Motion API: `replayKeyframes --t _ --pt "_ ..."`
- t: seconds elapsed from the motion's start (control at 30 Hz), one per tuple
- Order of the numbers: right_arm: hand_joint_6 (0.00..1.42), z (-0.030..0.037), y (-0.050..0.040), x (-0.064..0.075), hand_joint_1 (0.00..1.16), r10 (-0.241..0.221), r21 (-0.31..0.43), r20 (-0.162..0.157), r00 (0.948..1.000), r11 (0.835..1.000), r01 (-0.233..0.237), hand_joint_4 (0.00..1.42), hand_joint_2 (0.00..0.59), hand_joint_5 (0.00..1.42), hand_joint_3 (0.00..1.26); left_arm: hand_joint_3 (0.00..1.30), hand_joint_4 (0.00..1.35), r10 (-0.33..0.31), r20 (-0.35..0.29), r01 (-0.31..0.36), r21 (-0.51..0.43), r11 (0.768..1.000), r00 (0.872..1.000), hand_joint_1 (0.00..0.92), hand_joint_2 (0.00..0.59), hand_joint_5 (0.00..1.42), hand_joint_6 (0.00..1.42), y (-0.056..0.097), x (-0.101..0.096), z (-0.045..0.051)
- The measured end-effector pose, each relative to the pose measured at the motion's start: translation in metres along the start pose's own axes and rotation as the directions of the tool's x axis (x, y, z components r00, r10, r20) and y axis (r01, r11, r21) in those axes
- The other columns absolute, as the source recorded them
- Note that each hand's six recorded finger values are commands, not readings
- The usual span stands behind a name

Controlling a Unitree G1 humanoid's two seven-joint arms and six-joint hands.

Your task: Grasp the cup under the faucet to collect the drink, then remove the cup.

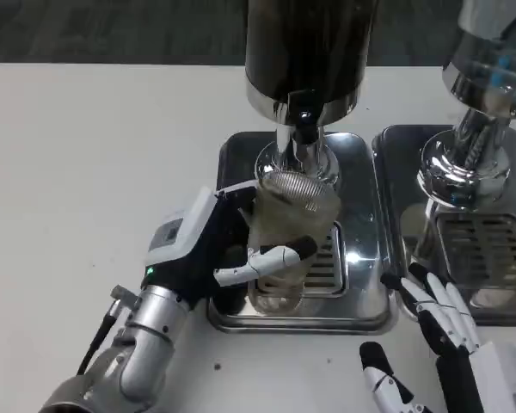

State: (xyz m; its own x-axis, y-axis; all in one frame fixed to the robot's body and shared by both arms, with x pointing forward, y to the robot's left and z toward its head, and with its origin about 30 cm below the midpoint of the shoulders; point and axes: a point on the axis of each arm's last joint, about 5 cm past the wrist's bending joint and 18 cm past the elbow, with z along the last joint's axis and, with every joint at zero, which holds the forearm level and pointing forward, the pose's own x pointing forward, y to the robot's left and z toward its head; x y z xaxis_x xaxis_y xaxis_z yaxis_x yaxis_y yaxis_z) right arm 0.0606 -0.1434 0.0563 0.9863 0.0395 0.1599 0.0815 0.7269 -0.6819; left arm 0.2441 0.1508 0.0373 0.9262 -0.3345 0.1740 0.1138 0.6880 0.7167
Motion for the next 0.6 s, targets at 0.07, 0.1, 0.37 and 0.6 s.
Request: replayKeyframes --t 0.07,0.1,0.37,0.6 --pt "0.25 0.0 0.0 0.0 0.24 0.0 0.0 0.0 1.0 1.0 0.0 0.07 0.389 0.05 0.21 0.54 0.66 0.001 0.0 -0.001 0.001 1.0 1.0 0.221 0.184 0.85 0.65 -0.0001 -0.0001 0.0" --pt "0.25 0.0 0.0 0.0 0.24 0.0 0.0 0.0 1.0 1.0 0.0 0.07 0.39 0.05 0.21 0.54 0.66 0.002 0.001 -0.002 0.001 1.0 1.0 0.221 0.185 0.85 0.65 -0.0002 -0.0001 0.0" --pt "0.26 -0.0001 -0.0001 -0.0002 0.22 -0.002 0.0 -0.001 1.0 1.0 0.002 0.07 0.385 0.06 0.21 0.54 0.66 0.0 0.0 0.0 0.016 1.0 1.0 0.221 0.185 0.84 0.65 -0.0009 -0.0012 -0.0011" --pt "0.26 -0.0001 -0.0002 -0.0014 0.22 -0.001 -0.001 -0.005 1.0 1.0 0.001 0.07 0.391 0.06 0.21 0.54 0.66 0.01 0.01 -0.01 0.025 1.0 1.0 0.215 0.188 0.84 0.66 0.0025 0.0063 0.0008"
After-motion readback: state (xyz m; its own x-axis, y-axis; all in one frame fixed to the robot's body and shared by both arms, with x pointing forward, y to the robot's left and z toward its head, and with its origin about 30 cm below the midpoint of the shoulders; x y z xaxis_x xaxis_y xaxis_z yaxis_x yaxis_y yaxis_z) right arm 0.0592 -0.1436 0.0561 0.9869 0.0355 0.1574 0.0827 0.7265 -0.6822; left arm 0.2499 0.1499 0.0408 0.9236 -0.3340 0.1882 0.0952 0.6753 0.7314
